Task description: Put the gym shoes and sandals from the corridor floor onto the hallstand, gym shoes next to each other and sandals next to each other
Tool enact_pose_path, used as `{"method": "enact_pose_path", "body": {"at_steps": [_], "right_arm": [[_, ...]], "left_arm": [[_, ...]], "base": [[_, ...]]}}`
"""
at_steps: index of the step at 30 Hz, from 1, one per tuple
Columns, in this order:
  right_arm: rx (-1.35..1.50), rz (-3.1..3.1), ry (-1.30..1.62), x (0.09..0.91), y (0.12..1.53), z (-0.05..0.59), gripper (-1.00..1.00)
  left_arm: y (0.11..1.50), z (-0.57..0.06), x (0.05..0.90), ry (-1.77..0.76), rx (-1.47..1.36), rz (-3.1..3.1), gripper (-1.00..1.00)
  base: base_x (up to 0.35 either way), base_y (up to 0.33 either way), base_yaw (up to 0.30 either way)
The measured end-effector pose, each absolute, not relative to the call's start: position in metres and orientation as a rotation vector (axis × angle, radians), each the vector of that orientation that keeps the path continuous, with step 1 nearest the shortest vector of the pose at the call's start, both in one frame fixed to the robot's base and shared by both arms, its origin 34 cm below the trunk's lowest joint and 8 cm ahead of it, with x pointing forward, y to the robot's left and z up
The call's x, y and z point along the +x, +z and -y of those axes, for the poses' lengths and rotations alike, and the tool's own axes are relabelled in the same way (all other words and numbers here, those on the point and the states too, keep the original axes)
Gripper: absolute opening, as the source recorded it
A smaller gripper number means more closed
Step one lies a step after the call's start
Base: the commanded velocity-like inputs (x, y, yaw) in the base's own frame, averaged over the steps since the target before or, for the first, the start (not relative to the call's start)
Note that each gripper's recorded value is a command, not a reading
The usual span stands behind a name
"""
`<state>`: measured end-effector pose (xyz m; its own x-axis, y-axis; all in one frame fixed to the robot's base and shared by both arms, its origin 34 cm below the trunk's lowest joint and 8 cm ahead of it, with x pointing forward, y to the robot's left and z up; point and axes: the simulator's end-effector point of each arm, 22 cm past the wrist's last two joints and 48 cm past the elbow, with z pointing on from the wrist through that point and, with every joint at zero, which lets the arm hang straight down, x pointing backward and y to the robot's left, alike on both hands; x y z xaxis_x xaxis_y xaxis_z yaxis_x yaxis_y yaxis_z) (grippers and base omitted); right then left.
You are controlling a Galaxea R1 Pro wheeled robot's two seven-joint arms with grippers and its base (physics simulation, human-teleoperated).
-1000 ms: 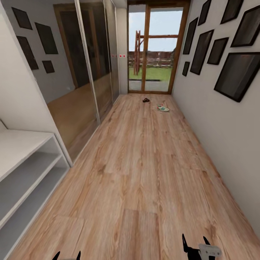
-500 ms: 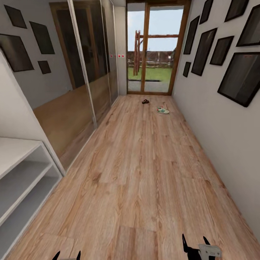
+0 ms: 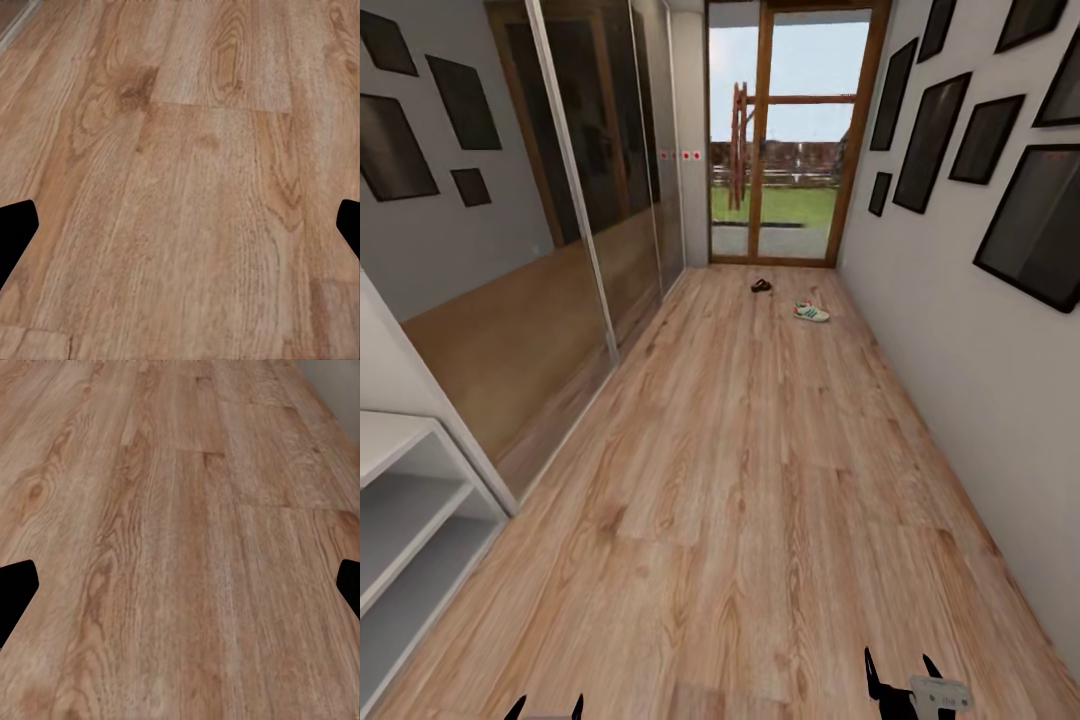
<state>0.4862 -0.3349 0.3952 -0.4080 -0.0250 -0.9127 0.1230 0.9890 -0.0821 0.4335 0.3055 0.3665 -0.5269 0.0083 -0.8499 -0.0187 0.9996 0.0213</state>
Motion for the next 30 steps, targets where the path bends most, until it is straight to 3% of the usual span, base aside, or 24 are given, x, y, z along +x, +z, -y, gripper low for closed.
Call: {"method": "enact_pose_path", "body": {"at_steps": [30], "right_arm": [[0.07,-1.985,-0.162,0.4862,0.3953,0.3349,1.0]], "left_arm": [[0.3661,-0.3055,0.433,0.034,-0.007,-2.127,1.0]], "base": [[0.339,-0.093,0.0]]}}
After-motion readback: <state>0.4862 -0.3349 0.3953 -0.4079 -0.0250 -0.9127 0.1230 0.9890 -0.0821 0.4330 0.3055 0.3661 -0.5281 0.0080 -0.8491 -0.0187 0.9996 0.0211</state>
